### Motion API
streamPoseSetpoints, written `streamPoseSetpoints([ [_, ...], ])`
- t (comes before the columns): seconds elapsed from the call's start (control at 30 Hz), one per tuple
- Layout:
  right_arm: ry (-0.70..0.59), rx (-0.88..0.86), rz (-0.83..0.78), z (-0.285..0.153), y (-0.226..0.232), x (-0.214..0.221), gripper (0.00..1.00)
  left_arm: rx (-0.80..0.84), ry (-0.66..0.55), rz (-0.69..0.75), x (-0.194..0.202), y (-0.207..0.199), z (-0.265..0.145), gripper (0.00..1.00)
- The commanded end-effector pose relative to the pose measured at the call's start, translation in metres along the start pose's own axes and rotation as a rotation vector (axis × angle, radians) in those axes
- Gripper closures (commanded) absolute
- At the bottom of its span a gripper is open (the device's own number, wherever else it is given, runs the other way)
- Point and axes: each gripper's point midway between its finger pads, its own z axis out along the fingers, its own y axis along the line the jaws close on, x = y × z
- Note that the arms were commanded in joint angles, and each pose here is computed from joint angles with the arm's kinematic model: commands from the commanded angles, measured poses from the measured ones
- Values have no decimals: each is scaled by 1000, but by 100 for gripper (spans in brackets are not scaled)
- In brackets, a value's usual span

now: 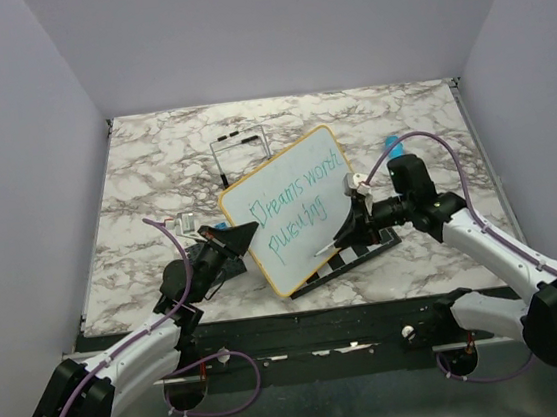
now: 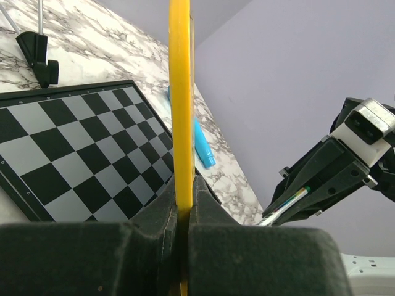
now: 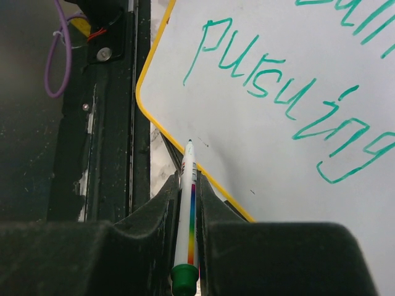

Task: Write a sentence on the whiteboard

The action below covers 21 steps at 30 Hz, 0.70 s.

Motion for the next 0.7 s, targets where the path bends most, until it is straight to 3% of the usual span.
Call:
streamPoseSetpoints([
  [0.0, -24, 41, -13, 7, -11, -10, 99, 79, -97, 9, -23, -22, 2, 100],
  [0.67, 51, 131, 37, 27, -35, 0, 99, 61, -120, 13, -27, -18, 0, 100],
])
